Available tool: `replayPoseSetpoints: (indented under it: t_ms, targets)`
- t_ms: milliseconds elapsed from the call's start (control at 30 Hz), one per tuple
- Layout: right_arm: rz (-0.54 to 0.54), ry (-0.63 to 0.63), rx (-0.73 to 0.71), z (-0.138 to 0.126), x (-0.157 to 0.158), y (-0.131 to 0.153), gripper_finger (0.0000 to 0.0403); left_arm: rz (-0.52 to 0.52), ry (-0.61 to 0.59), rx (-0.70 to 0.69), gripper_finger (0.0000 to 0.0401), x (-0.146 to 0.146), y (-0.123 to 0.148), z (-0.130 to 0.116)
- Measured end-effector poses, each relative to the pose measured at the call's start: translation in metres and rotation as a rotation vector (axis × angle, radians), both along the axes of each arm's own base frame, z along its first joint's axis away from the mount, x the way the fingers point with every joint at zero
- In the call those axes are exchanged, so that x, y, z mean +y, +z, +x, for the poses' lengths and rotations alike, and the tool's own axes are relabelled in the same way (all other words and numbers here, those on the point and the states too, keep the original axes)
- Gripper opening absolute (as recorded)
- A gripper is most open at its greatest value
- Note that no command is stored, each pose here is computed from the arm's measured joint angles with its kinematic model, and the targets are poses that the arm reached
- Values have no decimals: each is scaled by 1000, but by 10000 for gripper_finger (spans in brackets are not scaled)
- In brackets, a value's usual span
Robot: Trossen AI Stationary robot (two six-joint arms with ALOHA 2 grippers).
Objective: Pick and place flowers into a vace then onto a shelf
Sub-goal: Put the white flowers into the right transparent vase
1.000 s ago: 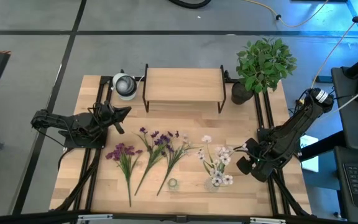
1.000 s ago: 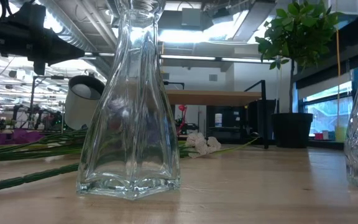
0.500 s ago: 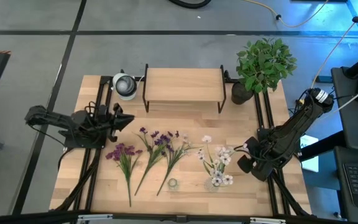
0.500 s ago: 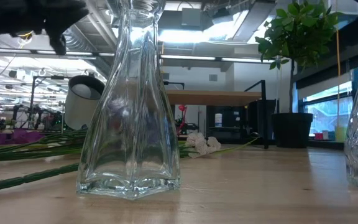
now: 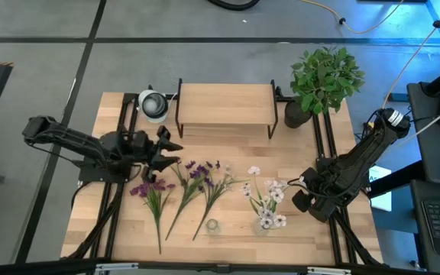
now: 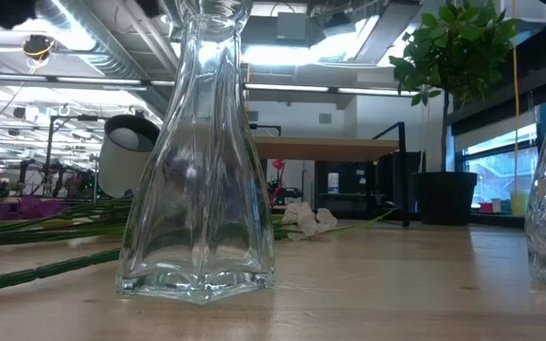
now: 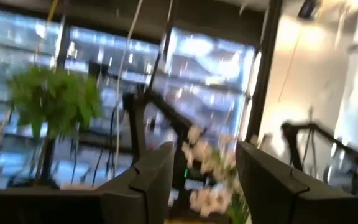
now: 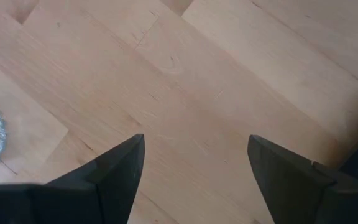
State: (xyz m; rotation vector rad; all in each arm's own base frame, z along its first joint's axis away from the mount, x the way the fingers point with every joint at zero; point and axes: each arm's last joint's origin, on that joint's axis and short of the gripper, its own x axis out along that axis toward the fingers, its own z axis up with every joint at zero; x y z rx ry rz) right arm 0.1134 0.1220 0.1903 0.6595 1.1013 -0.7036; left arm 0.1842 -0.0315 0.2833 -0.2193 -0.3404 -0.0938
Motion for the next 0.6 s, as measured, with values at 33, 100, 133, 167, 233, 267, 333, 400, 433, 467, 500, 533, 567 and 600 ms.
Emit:
replayPoseSetpoints:
  t_ms: [33,100,133,167,233,267,333,400,433,467,500,533,567,600]
  targets:
    - [0,0,0,0,0,0,287,0,3,49,168,-1,-1,7]
    - [0,0,0,0,0,0,287,18,2,177,168,-6,-2,22]
    - [0,0,0,0,0,0,287,32,4,254,168,-9,-3,29]
    - [0,0,0,0,0,0,287,40,9,341,168,-12,-3,35]
    - [0,0,0,0,0,0,287,27,25,520,168,-17,-2,45]
    - [0,0,0,0,0,0,287,17,38,602,168,-19,1,48]
    - [0,1,0,0,0,0,287,5,68,753,168,-24,8,52]
    - [-1,3,1,0,0,0,287,-2,100,885,168,-28,13,53]
    - [-1,3,1,0,0,0,287,-8,115,941,168,-30,15,54]
    - [-1,3,1,0,0,0,287,-14,123,985,168,-32,18,55]
    - [-1,3,1,0,0,0,287,-18,124,1016,168,-35,20,56]
    - [-1,3,1,0,0,0,287,-16,120,1036,168,-38,21,58]
    - [-1,3,1,0,0,0,287,-7,112,1049,168,-42,21,60]
    - [-1,3,1,0,0,0,287,2,98,1060,168,-47,20,63]
